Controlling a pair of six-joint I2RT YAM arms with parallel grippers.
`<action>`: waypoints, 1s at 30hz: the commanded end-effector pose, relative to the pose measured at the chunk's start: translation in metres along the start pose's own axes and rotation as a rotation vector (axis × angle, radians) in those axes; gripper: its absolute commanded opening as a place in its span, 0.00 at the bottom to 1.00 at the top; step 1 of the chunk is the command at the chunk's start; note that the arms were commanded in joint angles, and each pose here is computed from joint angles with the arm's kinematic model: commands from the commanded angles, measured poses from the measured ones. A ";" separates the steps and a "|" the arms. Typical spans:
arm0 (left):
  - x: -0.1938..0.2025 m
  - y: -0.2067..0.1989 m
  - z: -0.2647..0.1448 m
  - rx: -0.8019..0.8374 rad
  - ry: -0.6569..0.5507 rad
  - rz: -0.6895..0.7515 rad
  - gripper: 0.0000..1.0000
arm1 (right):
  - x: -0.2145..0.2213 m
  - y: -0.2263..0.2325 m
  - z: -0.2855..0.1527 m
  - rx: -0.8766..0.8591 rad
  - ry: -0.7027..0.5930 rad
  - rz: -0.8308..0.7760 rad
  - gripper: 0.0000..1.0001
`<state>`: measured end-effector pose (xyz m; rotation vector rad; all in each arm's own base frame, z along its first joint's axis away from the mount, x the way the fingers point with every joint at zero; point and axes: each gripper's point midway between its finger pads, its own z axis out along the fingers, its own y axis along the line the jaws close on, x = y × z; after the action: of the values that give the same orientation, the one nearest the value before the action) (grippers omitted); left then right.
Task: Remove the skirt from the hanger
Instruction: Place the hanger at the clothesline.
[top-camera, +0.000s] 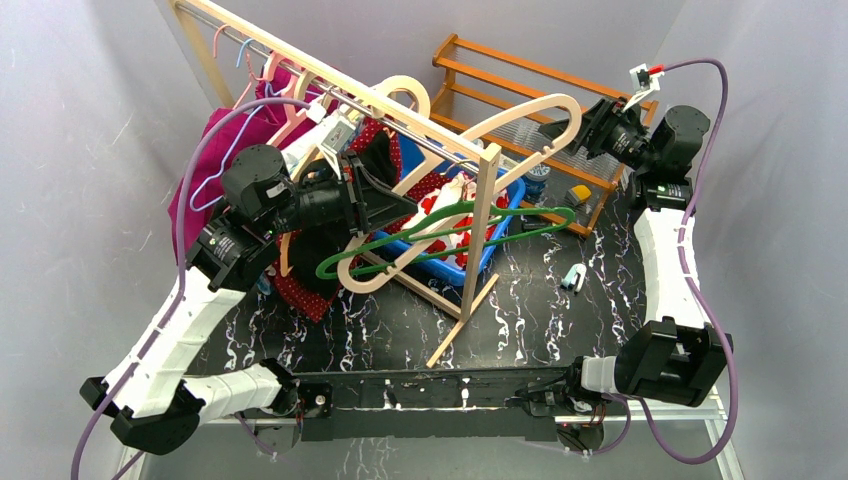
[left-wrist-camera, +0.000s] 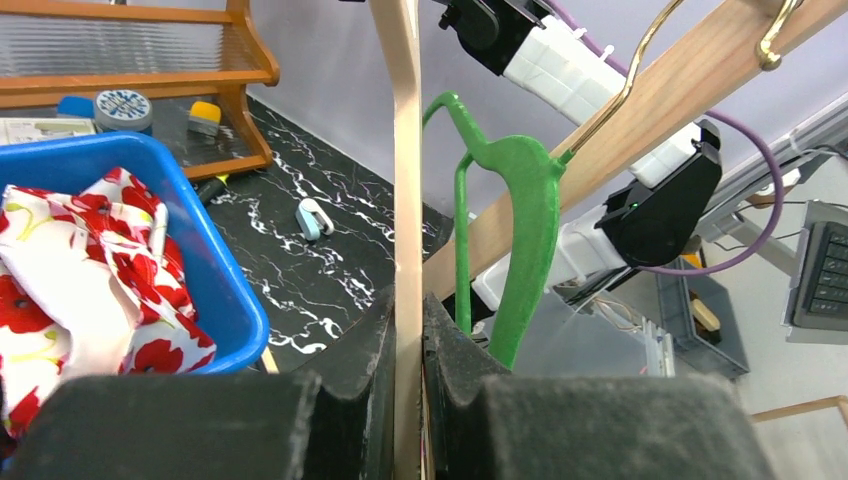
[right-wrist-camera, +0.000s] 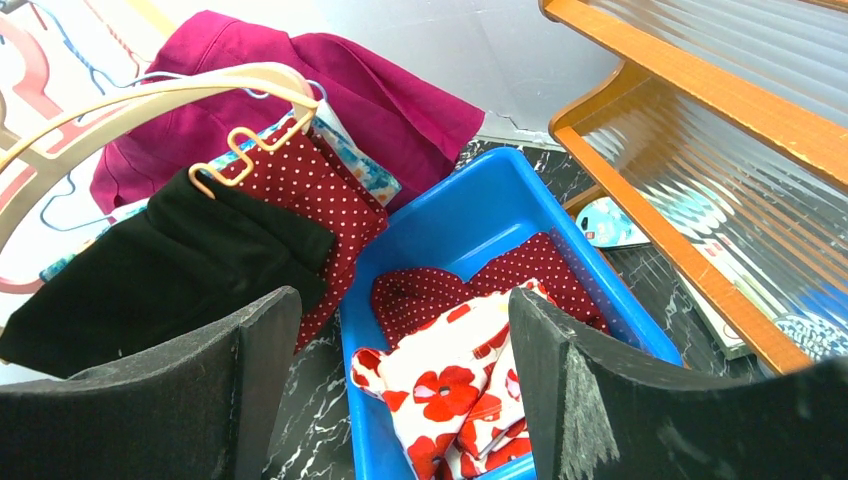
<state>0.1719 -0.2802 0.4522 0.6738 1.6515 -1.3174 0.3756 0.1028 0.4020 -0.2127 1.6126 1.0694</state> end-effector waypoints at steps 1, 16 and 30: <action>0.021 0.000 -0.008 0.026 0.051 0.077 0.00 | -0.002 0.002 -0.003 0.008 -0.002 -0.038 0.84; 0.044 0.023 -0.005 -0.011 0.054 0.129 0.00 | 0.009 -0.015 -0.009 0.122 0.035 -0.048 0.86; 0.023 -0.021 -0.029 0.067 0.020 0.052 0.49 | 0.021 -0.005 -0.019 0.120 0.046 -0.040 0.90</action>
<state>0.1567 -0.2720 0.4173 0.7777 1.6424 -1.2824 0.3705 0.0921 0.3532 -0.1303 1.7787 0.9723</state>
